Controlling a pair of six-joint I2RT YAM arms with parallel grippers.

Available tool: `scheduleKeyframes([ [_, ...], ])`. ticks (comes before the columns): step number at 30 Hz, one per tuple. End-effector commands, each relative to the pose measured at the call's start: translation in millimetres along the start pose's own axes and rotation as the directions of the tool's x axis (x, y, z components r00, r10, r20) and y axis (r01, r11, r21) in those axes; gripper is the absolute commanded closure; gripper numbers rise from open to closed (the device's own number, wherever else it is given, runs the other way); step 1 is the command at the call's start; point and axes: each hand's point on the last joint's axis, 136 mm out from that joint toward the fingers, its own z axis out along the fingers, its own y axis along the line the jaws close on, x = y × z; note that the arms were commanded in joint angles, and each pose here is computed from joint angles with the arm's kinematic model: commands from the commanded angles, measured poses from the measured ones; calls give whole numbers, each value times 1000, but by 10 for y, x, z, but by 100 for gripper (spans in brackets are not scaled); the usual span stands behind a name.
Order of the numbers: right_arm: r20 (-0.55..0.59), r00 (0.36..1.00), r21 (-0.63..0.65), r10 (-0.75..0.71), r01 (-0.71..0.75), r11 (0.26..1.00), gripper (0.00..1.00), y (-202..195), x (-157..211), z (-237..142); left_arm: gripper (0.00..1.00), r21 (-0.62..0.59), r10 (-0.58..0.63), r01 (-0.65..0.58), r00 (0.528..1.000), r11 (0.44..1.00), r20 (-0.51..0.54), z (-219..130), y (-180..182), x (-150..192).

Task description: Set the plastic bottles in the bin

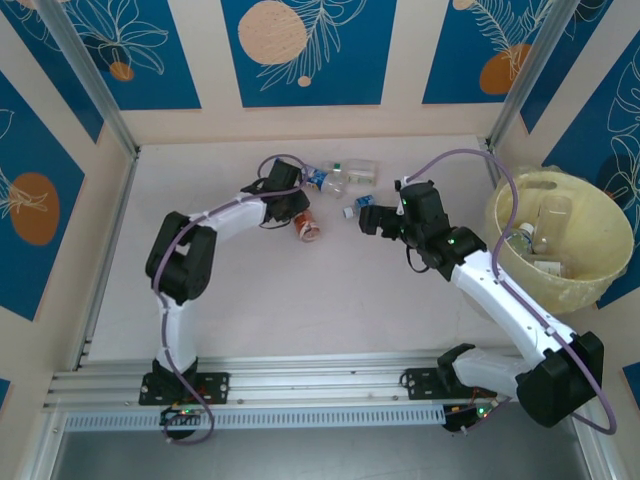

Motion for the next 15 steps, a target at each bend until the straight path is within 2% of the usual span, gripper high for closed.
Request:
scheduleKeyframes([
  [1, 30, 996, -173, 78, -72, 982, 1, 299, -64, -66, 67, 264, 115, -122, 992, 957, 45, -375, -586, -47],
  [7, -11, 992, -331, 124, -121, 936, 1, 606, 70, 25, 68, 475, 189, -191, 981, 859, 53, -726, -963, 104],
  [12, -60, 989, -358, 137, -150, 922, 0, 713, 182, 140, 68, 596, 262, -250, 963, 763, 69, -997, -1241, 194],
  [15, -86, 985, -376, 151, -172, 910, 0, 760, 220, 204, 68, 625, 266, -255, 961, 738, 77, -1111, -1308, 191],
])
